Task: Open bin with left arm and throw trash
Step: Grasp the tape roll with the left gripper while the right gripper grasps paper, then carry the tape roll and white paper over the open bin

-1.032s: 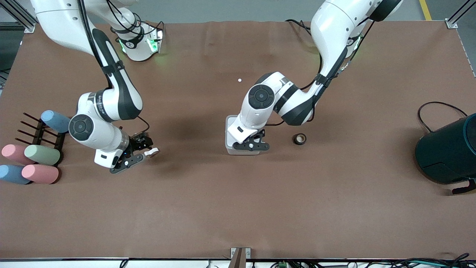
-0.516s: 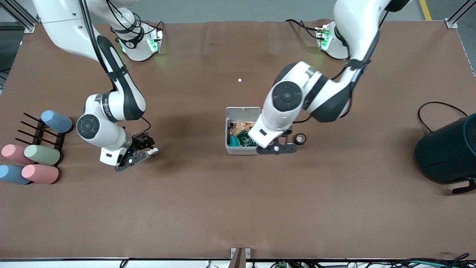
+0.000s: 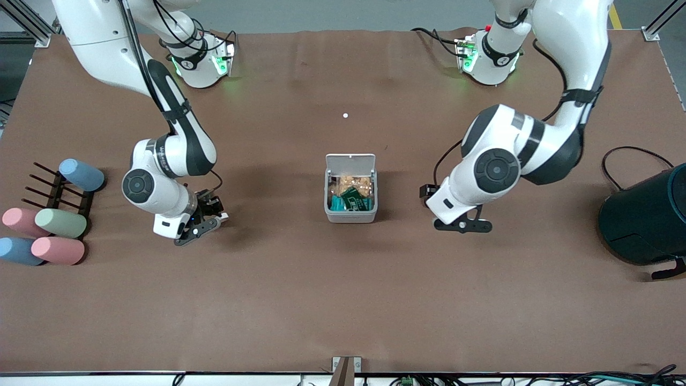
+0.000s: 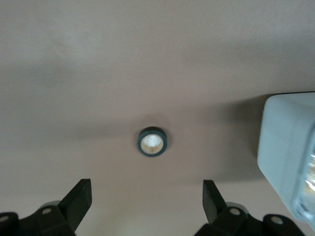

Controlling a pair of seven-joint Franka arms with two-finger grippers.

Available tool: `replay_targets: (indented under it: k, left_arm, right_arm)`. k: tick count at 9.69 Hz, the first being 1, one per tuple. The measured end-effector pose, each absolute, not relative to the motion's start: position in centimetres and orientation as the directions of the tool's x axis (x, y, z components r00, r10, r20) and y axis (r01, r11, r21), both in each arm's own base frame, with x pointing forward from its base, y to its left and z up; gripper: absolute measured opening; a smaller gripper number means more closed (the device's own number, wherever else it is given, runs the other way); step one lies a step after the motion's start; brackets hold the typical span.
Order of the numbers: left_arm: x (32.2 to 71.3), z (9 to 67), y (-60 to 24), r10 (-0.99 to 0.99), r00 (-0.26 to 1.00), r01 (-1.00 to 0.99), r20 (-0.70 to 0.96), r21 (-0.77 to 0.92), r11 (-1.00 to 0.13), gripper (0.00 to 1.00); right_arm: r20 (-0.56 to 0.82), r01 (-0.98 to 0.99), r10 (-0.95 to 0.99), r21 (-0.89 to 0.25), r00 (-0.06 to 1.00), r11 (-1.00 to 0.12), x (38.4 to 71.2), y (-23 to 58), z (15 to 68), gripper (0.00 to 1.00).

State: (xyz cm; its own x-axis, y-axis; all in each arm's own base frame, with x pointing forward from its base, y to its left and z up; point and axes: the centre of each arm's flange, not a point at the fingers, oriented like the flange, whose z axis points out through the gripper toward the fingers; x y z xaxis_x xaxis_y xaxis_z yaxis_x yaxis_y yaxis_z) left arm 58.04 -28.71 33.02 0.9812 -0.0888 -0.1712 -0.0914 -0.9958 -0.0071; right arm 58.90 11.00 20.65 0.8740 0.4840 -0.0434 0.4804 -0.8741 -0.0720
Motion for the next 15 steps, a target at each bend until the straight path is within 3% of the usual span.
replay_targets:
  k: [2,4,6,9,11,12,13,15]
  left_arm:
    - [54.5,26.9,-28.6,-0.105,0.987,-0.104,-0.118,0.016,-0.994,1.00]
    - [52.7,23.5,-26.8,-0.134,0.987,-0.135,-0.090,-0.012,-0.991,0.99]
    - [51.7,20.9,-25.1,-0.113,0.992,-0.114,-0.054,0.002,-0.994,0.98]
    - [50.8,19.2,-25.8,-0.059,0.997,-0.058,-0.055,0.005,-0.998,0.93]
    - [50.5,18.2,-26.2,-0.076,0.996,-0.076,-0.055,-0.002,-0.997,0.74]
    - [50.4,17.4,-26.1,-0.099,0.994,-0.100,-0.052,-0.020,-0.995,0.70]
    - [50.4,17.3,-26.3,-0.111,0.993,-0.112,-0.046,-0.019,-0.994,0.56]
    - [51.1,17.7,-25.9,-0.113,0.993,-0.114,-0.035,-0.028,-0.993,0.55]
  right_arm:
    - [-0.039,0.483,0.486,-0.070,0.873,-0.873,58.9,11.2,19.9,0.40]
    - [-0.036,0.482,0.485,-0.068,0.874,-0.874,58.9,11.2,19.7,0.15]
    - [-0.034,0.467,0.471,-0.079,0.882,-0.880,58.9,11.2,19.6,0.06]
    - [-0.009,0.345,0.355,-0.218,0.935,-0.913,59.3,13.0,21.3,0.06]
    - [-0.007,0.259,0.276,-0.320,0.961,-0.911,59.8,15.2,24.1,0.06]
    - [-0.015,0.210,0.229,-0.341,0.973,-0.916,59.6,17.3,25.5,0.06]
    - [-0.026,0.167,0.188,-0.347,0.982,-0.923,59.0,20.4,26.7,0.06]
    - [-0.061,0.081,0.109,-0.349,0.992,-0.934,56.7,27.6,28.7,0.06]
